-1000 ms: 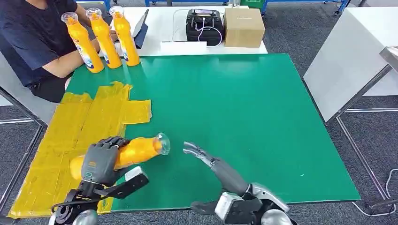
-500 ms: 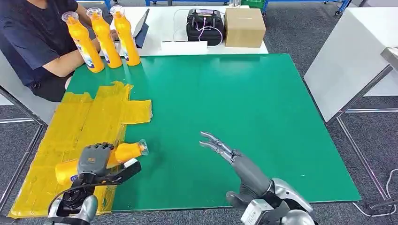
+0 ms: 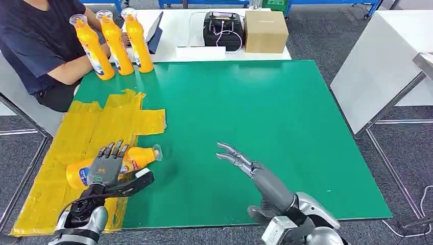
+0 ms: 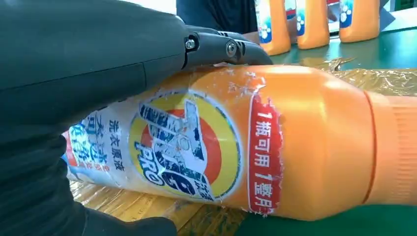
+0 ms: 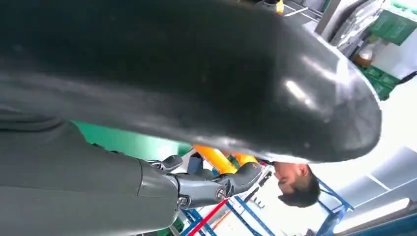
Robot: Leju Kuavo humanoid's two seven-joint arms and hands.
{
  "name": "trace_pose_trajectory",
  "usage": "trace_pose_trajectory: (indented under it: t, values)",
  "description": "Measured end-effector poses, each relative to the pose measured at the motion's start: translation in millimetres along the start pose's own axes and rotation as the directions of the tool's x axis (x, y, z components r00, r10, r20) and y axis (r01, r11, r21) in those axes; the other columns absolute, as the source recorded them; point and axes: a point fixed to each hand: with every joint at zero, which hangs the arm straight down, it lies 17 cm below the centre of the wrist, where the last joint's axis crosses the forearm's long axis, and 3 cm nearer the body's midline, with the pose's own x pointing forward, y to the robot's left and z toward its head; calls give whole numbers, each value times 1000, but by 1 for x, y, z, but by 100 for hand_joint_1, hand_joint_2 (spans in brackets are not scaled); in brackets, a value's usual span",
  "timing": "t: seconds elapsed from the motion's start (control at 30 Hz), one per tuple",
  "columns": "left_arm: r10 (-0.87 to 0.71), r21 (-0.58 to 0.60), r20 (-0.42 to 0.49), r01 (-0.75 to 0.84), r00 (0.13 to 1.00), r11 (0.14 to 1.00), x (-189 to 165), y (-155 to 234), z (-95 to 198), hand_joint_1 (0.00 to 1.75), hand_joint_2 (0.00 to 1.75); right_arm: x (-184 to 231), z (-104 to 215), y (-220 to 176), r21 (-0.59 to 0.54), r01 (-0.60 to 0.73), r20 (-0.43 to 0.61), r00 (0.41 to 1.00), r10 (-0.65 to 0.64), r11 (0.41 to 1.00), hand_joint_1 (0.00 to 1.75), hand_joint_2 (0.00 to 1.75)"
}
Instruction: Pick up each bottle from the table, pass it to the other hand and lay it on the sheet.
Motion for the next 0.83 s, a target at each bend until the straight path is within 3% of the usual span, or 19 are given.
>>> trace_pose_trajectory:
  t: [0.13, 0.17, 0.27, 0.33, 0.37, 0.43, 0.47, 0.53, 0.63, 0.83]
  values:
    - [2, 38, 5, -2, 1000, 999, 1, 9, 4, 0, 175, -1, 1, 1, -3, -4, -5, 1000, 4, 1000, 0, 0]
    - [12, 59, 15, -12, 1000, 998, 2, 13, 8, 0, 0, -3, 2, 1, -9, -12, -12, 1000, 12, 1000, 0, 0]
    - [102, 197, 81, -116, 992, 974, 16, 51, 27, 0, 0, -12, 12, 4, -41, -45, -55, 998, 43, 998, 0, 0]
    - [283, 240, 182, -322, 942, 916, 37, 79, 46, 0, 0, -14, 20, 8, -83, -82, -79, 994, 75, 993, 0, 0]
    - [450, 224, 274, -512, 850, 829, 53, 100, 59, 0, 0, -14, 24, 6, -124, -114, -93, 990, 103, 986, 0, 0]
    - [702, 125, 440, -813, 560, 569, 78, 138, 92, 0, 0, -9, 25, -1, -230, -157, -116, 984, 133, 960, 0, 0]
    - [755, 72, 505, -892, 418, 446, 87, 158, 111, 0, 0, -6, 25, -3, -277, -173, -132, 981, 141, 945, 0, 0]
    - [765, 2, 593, -951, 250, 309, 100, 187, 144, 0, 0, -7, 27, -2, -329, -187, -168, 976, 138, 926, 0, 0]
    - [722, -8, 644, -942, 252, 336, 121, 203, 171, 0, 0, -4, 25, -2, -375, -158, -169, 980, 100, 914, 0, 0]
    - [727, -97, 676, -964, 117, 246, 140, 225, 191, 0, 0, 1, 20, -2, -405, -104, -142, 989, 50, 908, 0, 0]
